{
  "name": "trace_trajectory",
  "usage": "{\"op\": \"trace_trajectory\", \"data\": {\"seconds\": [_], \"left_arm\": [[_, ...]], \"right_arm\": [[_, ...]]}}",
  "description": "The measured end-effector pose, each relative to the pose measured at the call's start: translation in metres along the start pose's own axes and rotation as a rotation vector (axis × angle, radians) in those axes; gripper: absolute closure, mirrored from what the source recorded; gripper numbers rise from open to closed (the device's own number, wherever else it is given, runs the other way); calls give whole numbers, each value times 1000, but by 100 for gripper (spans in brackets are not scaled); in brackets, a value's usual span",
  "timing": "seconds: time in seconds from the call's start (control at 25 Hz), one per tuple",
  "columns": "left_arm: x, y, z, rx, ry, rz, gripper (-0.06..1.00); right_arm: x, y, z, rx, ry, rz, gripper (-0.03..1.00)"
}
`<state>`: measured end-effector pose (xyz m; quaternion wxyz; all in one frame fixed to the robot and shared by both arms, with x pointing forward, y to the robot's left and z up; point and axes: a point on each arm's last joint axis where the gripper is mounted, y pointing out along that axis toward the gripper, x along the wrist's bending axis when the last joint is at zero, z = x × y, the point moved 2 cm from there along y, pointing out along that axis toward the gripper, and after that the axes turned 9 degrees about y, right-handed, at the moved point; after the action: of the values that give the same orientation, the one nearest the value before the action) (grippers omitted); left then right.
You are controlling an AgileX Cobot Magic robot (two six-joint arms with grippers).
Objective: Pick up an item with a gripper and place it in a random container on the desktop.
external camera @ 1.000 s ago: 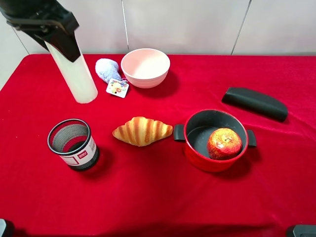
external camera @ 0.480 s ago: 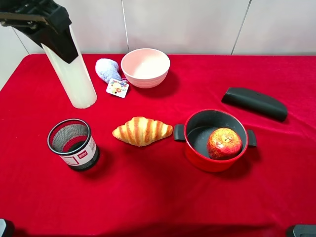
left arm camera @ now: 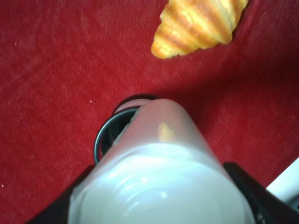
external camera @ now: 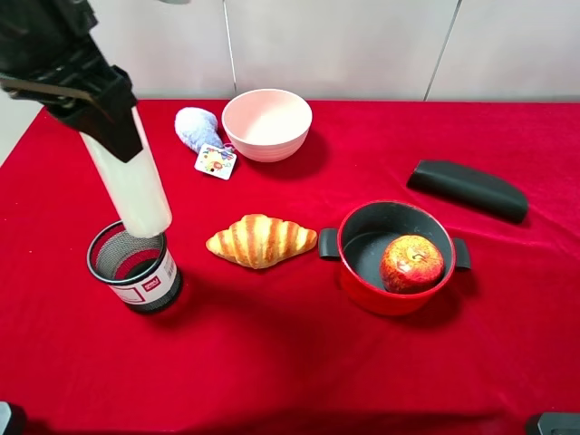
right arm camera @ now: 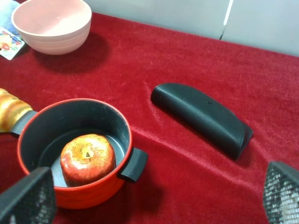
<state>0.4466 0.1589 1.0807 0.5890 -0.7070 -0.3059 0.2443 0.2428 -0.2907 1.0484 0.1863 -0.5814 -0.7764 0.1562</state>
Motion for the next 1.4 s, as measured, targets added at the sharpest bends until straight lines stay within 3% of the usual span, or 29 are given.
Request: {"op": "trace_trajectory", "data": {"seconds": [0.32,0.76,1.4], "left_arm": [[-2,-6,32,-10,-27,-31,44],[-2,23,51,84,-32,-43,44],[3,40,48,3,-21,-94,44]], "right_arm": [[0,0,0,0,0,0,27],[0,0,0,0,0,0,27],[0,0,0,0,1,-1,27]]}}
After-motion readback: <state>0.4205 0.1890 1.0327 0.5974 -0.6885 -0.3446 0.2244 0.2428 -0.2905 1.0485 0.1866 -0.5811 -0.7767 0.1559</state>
